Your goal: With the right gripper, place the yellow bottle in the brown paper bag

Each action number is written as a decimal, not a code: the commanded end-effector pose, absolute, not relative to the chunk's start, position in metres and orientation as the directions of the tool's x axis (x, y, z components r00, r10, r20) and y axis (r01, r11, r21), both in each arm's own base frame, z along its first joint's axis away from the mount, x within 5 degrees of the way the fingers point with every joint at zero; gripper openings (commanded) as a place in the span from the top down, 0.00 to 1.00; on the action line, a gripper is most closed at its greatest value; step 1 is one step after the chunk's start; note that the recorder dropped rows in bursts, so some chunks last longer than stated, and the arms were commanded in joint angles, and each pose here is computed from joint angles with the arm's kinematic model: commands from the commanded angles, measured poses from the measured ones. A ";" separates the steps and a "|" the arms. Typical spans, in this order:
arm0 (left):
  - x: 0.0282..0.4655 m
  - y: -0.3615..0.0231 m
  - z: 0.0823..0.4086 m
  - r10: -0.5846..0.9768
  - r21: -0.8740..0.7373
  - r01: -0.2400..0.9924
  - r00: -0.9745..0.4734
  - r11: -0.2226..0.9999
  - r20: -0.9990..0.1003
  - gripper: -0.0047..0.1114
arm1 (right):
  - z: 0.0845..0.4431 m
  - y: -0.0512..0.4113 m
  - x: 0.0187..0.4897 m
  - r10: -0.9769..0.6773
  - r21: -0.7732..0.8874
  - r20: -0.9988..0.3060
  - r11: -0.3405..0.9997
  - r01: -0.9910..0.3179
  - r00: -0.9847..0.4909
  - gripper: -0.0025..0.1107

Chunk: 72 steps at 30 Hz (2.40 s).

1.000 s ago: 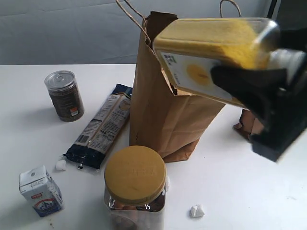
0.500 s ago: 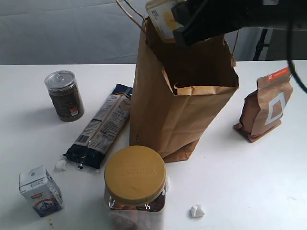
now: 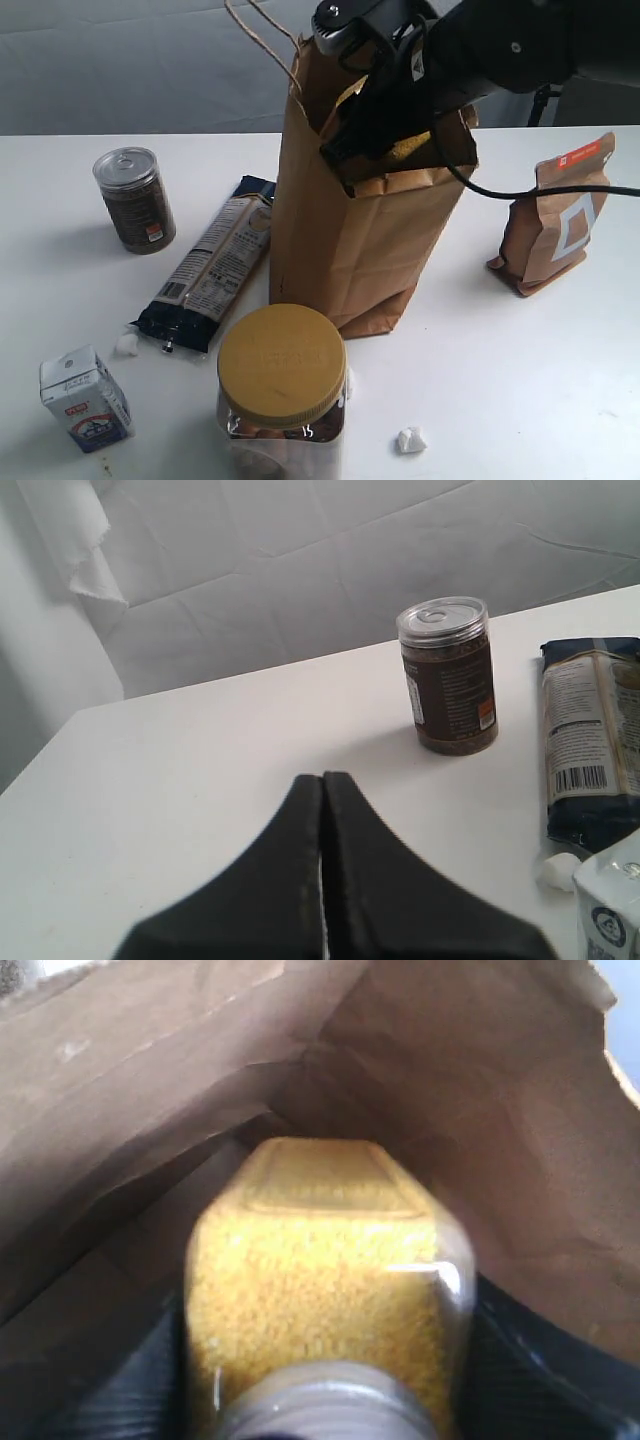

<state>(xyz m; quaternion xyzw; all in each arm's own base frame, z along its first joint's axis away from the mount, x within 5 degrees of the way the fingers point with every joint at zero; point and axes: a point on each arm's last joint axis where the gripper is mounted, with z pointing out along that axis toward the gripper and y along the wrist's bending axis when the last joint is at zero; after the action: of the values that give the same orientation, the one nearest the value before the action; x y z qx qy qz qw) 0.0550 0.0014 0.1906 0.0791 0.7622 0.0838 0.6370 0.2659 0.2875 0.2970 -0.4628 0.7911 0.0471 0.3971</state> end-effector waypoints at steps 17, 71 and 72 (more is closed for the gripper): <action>0.055 0.001 0.190 0.220 0.221 0.012 -0.173 0.975 -0.960 0.96 | 0.347 0.267 0.250 -0.611 -0.256 -0.747 0.629 -0.734 -0.262 0.70; 0.055 0.001 0.190 0.220 0.221 0.012 -0.173 0.975 -0.960 0.96 | 0.199 0.017 0.054 0.031 0.052 -0.997 0.955 -0.293 -0.077 0.98; 0.055 0.001 0.190 0.220 0.221 0.012 -0.173 0.975 -0.960 0.96 | 0.199 0.017 0.054 0.028 0.052 -0.996 0.954 -0.295 -0.085 0.98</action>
<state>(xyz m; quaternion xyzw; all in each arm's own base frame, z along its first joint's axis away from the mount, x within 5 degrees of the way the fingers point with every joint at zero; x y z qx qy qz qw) 0.0550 0.0014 0.1906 0.0791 0.7622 0.0838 0.6370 0.0541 0.0173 0.2028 -0.0869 0.7182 0.1248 0.6790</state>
